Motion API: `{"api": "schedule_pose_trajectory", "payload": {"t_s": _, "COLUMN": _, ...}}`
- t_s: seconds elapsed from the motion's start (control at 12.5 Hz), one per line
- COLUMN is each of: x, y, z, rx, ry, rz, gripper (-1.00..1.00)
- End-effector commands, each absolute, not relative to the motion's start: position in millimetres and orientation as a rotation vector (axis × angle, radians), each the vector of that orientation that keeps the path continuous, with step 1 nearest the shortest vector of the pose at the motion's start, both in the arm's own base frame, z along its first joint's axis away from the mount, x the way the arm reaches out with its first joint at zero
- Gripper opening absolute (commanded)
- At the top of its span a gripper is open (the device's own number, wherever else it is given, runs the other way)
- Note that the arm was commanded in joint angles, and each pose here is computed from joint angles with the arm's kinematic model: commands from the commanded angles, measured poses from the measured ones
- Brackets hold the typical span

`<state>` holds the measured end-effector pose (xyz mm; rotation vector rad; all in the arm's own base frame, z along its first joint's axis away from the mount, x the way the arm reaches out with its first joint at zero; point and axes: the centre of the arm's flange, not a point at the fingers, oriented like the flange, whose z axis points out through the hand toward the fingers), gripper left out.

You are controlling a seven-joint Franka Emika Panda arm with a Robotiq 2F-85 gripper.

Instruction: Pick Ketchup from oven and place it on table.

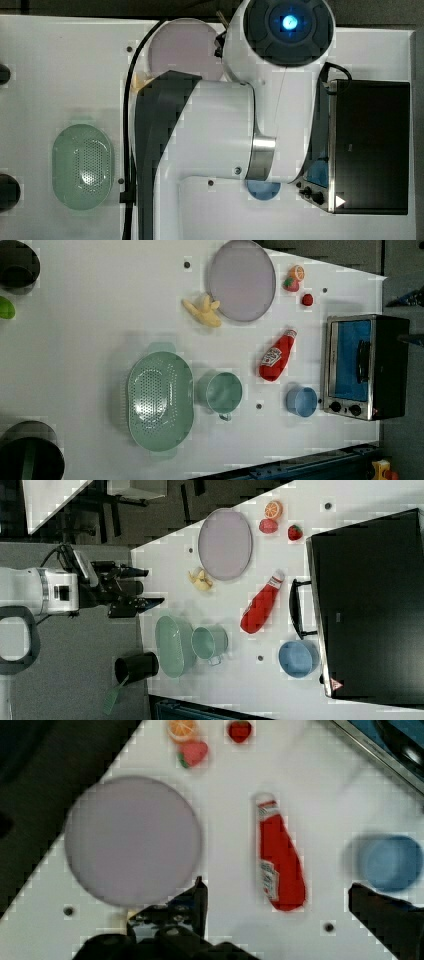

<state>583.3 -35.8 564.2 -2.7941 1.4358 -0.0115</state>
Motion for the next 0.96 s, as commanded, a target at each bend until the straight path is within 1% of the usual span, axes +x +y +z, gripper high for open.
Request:
{"api": "schedule_pose_trajectory", "payload": {"t_s": 0.08, "x": 574.1, "y": -29.9, "z": 579.4, "rx": -2.797, "ry": 1.471, "rz": 0.065, "gripper": 1.0}}
{"api": "schedule_pose_trajectory", "payload": {"t_s": 0.96, "x": 575.4, "y": -27.3, "z": 574.2, "rx": -2.804, "ry": 1.467, "rz": 0.078, "gripper": 1.0}}
